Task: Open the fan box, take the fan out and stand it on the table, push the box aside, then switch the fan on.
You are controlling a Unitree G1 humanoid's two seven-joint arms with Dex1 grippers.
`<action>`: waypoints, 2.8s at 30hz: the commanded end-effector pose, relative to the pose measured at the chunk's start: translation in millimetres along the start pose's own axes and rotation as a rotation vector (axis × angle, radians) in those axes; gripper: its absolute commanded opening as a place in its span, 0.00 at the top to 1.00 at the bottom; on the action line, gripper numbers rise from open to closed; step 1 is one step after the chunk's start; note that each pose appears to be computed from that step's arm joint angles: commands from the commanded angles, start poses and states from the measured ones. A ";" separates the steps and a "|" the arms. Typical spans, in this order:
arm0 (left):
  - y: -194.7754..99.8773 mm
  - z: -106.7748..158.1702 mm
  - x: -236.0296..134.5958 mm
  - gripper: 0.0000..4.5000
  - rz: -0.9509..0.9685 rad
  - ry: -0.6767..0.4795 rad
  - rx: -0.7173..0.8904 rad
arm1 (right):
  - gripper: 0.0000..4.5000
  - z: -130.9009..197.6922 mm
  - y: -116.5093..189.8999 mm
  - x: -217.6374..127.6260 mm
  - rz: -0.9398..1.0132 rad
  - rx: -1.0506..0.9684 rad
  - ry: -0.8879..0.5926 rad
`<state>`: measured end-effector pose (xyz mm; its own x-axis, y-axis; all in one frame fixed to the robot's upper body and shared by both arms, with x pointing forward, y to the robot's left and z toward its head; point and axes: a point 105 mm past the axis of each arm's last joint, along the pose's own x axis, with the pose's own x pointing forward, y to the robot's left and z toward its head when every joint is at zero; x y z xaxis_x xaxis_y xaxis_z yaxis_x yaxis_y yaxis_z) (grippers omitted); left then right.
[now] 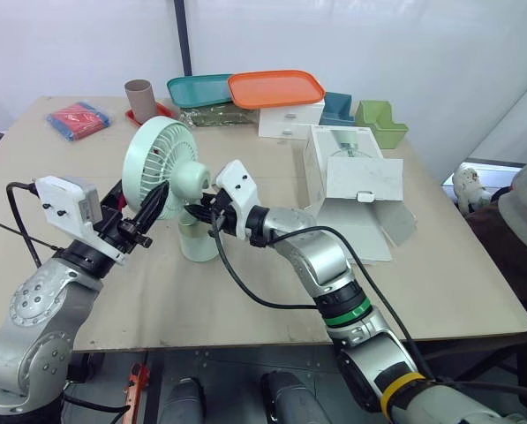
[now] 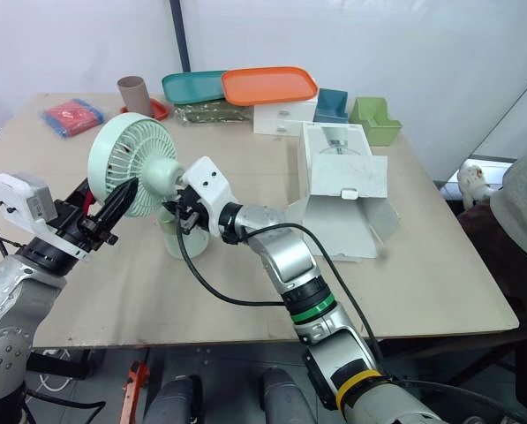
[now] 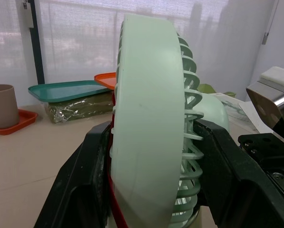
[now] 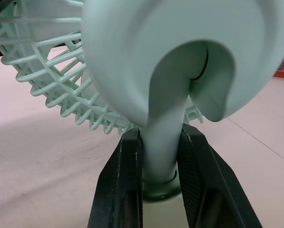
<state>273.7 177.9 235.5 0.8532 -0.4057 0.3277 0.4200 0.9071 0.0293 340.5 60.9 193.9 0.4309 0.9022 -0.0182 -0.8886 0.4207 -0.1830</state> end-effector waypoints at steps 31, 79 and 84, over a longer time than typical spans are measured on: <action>101.2 48.6 -50.6 0.01 0.153 -0.028 0.080 | 0.91 29.2 -18.3 -2.2 -0.053 -0.031 -0.067; 1.9 -89.6 -64.2 0.99 -0.432 0.402 -0.148 | 0.91 -1.5 27.6 -64.0 0.332 -0.064 -0.152; 1.1 -99.2 -60.0 0.99 -0.424 0.394 -0.154 | 0.91 -5.7 28.3 -61.6 0.323 -0.073 -0.146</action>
<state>251.5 194.1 117.4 0.6380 -0.7655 -0.0830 0.7592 0.6434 -0.0978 292.5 13.4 169.9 0.1142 0.9933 0.0169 -0.9732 0.1153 -0.1989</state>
